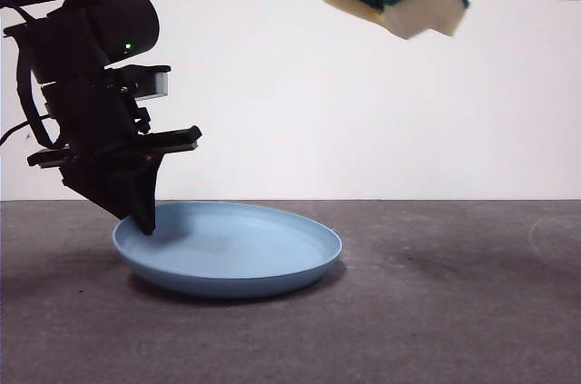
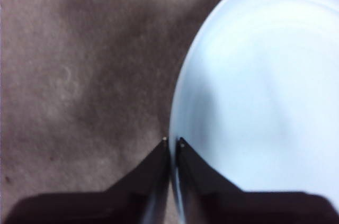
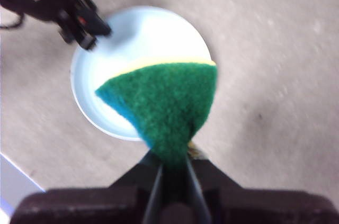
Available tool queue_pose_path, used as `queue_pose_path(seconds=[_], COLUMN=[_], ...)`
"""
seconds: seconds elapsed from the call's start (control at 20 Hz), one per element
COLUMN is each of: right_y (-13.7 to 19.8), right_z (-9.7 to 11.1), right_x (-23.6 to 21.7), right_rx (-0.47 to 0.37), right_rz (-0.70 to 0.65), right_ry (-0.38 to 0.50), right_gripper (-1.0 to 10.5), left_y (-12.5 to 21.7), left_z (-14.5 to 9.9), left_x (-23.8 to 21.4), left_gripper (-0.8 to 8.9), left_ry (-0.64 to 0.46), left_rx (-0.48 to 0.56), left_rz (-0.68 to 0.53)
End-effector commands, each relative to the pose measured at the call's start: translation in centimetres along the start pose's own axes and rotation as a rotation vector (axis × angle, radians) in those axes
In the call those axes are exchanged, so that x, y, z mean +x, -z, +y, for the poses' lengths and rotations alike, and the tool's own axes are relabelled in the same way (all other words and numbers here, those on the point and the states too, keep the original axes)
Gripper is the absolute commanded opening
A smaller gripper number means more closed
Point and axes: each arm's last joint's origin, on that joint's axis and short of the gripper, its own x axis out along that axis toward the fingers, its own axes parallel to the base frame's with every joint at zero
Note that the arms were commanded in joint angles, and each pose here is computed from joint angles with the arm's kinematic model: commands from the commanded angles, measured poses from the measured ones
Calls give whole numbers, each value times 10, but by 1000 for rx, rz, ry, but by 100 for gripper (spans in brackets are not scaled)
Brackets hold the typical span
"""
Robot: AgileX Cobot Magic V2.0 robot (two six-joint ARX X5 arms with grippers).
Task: Pick up the plate,pick up the cloth,clean the plate with the cloth
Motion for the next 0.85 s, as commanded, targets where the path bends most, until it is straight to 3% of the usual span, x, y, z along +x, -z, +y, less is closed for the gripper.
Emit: queue_pose_path(seconds=[0.05, 0.1, 0.4, 0.6, 0.85], right_y=[1, 1, 1, 1, 4], right_z=[-3, -3, -3, -14, -48], right_x=[3, 3, 6, 26, 71], right_rx=[6, 6, 7, 33, 125], right_rz=[12, 12, 24, 81, 202], right_ry=[12, 12, 18, 82, 154], right_gripper=[-16, -16, -16, -16, -16], left_y=[1, 1, -8, -15, 9], left_z=[2, 2, 1, -2, -5], left_x=[5, 5, -17, -97, -190], left_gripper=[360, 420, 417, 409, 408], left_ry=[-25, -35, -28, -1, 18], left_rx=[26, 26, 25, 22, -17], left_rz=[7, -1, -108, -351, -635])
